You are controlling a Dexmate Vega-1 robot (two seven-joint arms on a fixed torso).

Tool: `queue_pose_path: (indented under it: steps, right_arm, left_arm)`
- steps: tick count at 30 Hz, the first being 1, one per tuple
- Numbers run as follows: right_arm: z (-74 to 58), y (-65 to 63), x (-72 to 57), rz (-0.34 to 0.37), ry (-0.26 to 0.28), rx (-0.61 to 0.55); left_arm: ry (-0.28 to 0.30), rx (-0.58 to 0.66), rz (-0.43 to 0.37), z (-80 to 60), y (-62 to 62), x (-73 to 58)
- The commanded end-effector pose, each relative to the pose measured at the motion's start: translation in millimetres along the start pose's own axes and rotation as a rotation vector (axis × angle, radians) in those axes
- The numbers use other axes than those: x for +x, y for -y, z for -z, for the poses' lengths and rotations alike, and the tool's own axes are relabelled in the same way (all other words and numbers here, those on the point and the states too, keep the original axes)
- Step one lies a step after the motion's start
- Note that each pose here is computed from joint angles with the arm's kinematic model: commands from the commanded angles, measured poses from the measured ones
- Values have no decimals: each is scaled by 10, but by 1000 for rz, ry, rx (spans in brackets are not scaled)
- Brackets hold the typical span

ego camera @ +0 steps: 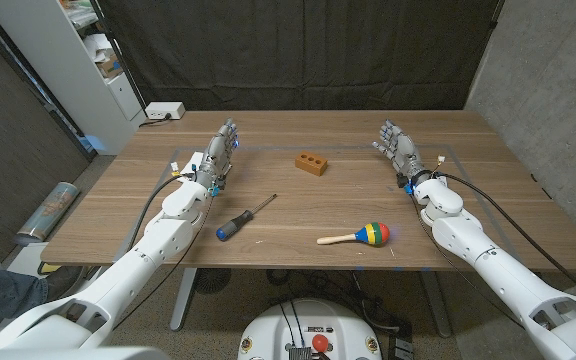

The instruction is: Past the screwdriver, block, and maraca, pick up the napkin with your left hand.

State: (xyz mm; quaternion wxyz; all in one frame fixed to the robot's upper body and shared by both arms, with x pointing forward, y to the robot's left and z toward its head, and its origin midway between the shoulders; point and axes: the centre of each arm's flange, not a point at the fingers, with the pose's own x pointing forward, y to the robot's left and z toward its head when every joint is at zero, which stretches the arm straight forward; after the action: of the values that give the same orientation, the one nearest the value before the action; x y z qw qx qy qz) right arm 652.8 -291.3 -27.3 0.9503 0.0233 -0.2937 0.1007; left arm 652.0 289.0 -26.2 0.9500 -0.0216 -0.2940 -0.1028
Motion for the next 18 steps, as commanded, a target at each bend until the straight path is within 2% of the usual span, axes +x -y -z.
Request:
queue_pose_path:
  steps: [1, 11, 18]
  right_arm:
    - [23, 1, -12, -1, -1, 9]
    - [50, -13, -60, -1, -11, 1]
    - [38, 4, -78, 2, -7, 1]
  left_arm:
    - [-3, -12, -2, 17, 8, -14]
    - [-7, -20, 0, 72, 17, -46]
    - [8, -9, -3, -3, 29, -55]
